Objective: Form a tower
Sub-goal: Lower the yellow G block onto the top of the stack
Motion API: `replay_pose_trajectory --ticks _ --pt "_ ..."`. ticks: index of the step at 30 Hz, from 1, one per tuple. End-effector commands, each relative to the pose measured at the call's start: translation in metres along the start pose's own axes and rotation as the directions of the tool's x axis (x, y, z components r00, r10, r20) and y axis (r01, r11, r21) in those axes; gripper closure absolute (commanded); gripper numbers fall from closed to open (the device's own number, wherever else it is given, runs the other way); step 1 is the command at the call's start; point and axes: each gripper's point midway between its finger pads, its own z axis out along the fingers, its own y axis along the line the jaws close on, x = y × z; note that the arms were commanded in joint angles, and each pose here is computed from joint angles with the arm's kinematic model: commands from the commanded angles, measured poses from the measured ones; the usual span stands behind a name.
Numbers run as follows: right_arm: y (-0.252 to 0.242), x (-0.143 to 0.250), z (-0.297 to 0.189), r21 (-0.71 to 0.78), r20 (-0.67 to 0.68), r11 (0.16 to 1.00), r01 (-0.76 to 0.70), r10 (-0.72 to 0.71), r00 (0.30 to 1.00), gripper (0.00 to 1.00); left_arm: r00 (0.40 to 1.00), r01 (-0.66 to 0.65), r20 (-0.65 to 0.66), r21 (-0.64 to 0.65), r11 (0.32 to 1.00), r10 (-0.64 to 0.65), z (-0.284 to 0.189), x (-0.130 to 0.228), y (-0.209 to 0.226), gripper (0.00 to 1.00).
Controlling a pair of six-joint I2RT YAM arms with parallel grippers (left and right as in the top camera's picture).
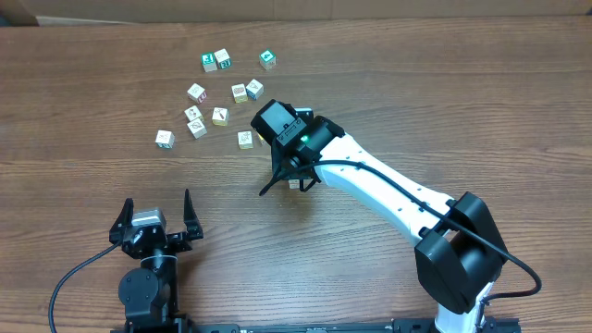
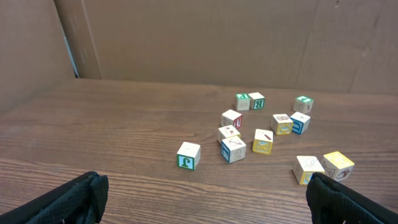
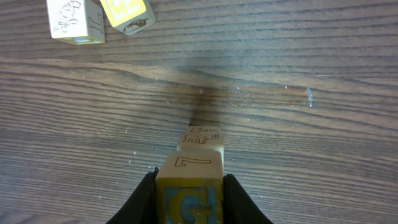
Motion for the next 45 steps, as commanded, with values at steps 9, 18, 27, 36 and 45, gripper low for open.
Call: replay_pose_trajectory --ticks 9,18,27,36,45 --pt "-0.0043 0.0001 0.0045 0.011 0.016 1.000 0.001 -0.001 1.000 0.88 1.000 -0.022 0.009 0.003 1.000 0.022 -0.0004 -0.0011 -0.0007 0.01" --pt "-0.0087 -0.0032 0.0049 0.024 0.025 1.000 -0.006 0.006 1.000 0.87 1.000 -0.022 0.009 0.003 1.000 0.022 -0.0004 -0.0011 -0.0007 0.01" --pt "-0.0082 -0.0036 0.0051 0.022 0.027 1.000 -0.007 0.007 1.000 0.87 1.000 -0.022 0.009 0.003 1.000 0.022 -0.0004 -0.0011 -0.0007 0.00" --pt "-0.0044 -0.0014 0.0051 0.000 0.013 1.000 -0.006 0.006 1.000 0.87 1.000 -0.022 0.009 0.003 1.000 0.022 -0.0004 -0.0011 -0.0007 0.01" --pt "-0.0046 -0.0011 0.0052 0.001 0.012 1.000 -0.006 0.006 1.000 0.87 1.000 -0.022 0.009 0.003 1.000 0.022 -0.0004 -0.0011 -0.0007 0.00"
